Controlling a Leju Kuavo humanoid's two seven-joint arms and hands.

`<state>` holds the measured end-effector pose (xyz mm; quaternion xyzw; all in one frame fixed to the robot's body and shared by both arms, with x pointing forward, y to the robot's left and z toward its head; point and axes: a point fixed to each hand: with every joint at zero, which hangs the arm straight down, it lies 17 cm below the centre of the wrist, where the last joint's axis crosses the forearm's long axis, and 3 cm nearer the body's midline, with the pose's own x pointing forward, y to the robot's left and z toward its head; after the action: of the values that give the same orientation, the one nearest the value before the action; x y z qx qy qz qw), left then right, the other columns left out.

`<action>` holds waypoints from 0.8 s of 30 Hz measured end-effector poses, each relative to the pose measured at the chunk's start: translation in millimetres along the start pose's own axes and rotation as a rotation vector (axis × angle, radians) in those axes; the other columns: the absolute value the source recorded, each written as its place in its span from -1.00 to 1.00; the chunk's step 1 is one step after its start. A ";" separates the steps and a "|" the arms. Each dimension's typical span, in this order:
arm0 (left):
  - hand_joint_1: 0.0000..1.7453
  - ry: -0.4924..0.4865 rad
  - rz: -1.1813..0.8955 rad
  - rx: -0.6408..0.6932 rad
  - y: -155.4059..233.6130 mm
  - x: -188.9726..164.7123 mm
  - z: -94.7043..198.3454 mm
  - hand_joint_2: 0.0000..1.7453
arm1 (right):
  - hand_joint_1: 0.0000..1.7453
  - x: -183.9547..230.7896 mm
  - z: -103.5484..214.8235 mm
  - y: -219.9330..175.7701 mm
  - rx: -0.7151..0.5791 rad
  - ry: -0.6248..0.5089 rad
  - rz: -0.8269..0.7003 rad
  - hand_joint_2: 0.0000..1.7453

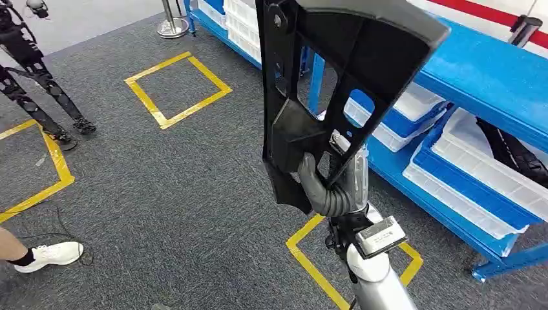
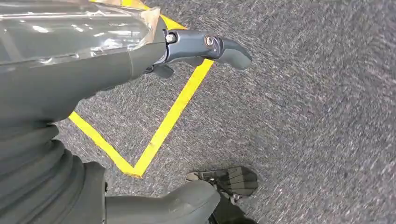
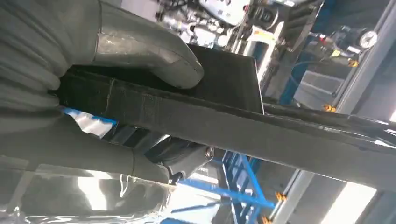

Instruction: Take the parts from the cabinet and place them on the table.

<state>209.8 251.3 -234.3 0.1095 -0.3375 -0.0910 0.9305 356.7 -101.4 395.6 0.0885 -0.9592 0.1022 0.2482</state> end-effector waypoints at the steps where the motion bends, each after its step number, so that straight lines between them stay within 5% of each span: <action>1: -1.00 -0.002 -0.001 0.004 1.2 1.0 -0.6 1.00 | 1.00 -1.4 0.1 0.3 0.002 0.003 -0.001 1.00; 24: -1.00 -0.014 -0.006 0.024 4.0 -6.0 3.5 1.00 | 1.00 -18.6 1.1 5.4 0.006 0.041 -0.040 1.00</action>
<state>203.4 256.1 -234.3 0.1212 -0.3446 -0.0903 0.9265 371.1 -94.2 384.7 0.1062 -0.9517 0.1019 0.2695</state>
